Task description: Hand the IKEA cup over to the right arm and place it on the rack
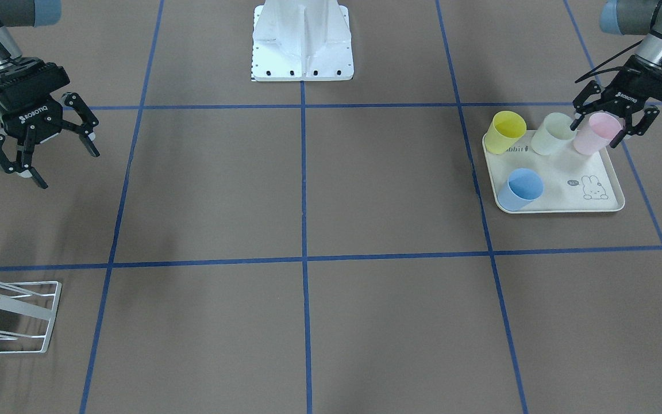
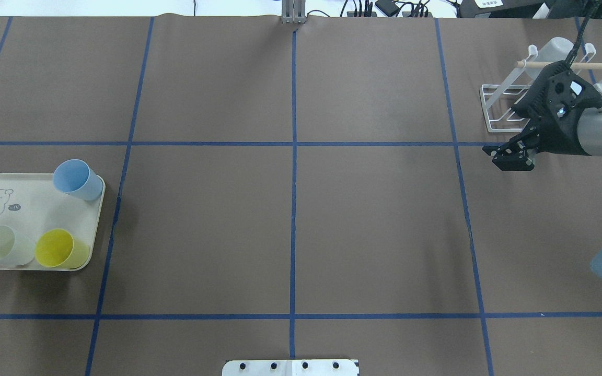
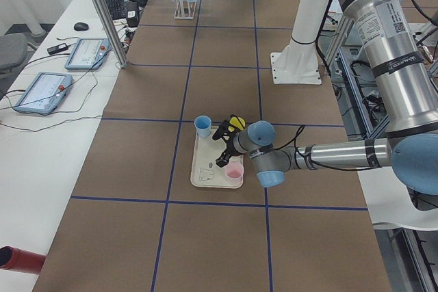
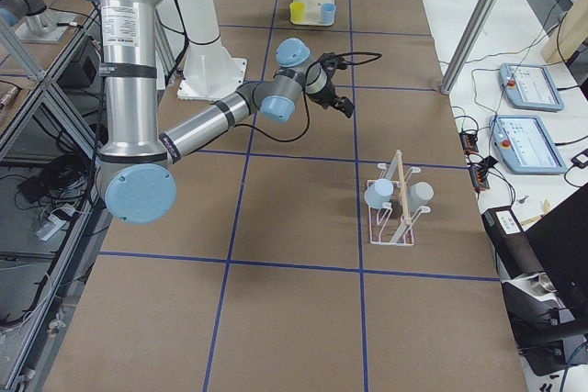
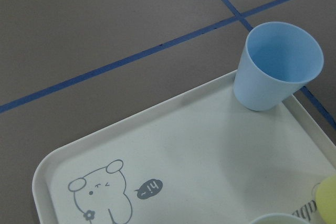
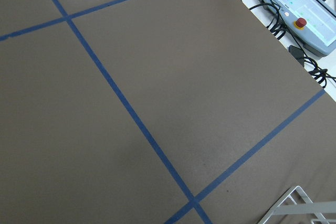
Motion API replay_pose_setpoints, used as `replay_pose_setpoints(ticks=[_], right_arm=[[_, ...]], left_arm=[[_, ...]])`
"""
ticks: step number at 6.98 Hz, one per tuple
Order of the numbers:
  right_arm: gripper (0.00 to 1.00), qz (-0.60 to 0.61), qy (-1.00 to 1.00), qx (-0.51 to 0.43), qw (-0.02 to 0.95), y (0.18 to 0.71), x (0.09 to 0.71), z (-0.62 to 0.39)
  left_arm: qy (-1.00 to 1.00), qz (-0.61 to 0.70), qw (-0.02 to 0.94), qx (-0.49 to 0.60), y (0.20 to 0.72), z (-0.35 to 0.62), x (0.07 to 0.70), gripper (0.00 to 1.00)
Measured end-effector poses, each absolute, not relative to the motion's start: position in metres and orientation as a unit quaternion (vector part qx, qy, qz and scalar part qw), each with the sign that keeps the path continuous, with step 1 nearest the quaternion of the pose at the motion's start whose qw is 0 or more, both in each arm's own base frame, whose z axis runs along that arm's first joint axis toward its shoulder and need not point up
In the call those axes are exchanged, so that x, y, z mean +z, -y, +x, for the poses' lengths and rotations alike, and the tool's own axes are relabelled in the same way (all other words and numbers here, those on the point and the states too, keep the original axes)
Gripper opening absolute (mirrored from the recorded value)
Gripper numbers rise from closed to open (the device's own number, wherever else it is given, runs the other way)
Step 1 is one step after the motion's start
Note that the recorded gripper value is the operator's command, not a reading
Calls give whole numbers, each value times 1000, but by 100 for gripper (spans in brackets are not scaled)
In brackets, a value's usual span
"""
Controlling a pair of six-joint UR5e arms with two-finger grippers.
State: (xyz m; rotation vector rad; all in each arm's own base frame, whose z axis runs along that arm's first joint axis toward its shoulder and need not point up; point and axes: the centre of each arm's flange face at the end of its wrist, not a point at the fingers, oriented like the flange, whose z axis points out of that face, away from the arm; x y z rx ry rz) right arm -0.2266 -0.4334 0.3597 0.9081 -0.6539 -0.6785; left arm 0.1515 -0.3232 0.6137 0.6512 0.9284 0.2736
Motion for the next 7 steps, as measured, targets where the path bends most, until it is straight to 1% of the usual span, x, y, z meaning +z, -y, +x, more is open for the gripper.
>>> replay_pose_setpoints(ticks=[1,2,3,4,6,7], right_arm=[[100,421,304,-316,794,434,361,-227],[100,421,303,-316,795,434,362,-227],[100,421,303,-315,795,434,362,-227],[100,420,303,-315,795,434,362,-227],[100,420,303,-315,795,434,362,-227],[100,420,303,-315,795,434,363,-227]], left_arm=[[-438,305,835,135,321,158,615,94],[-438,303,835,141,318,163,616,62],[-438,302,834,144,317,166,616,35],[-440,303,833,147,317,169,615,22],[-445,305,828,152,319,176,610,20],[-447,305,827,153,320,178,609,8]])
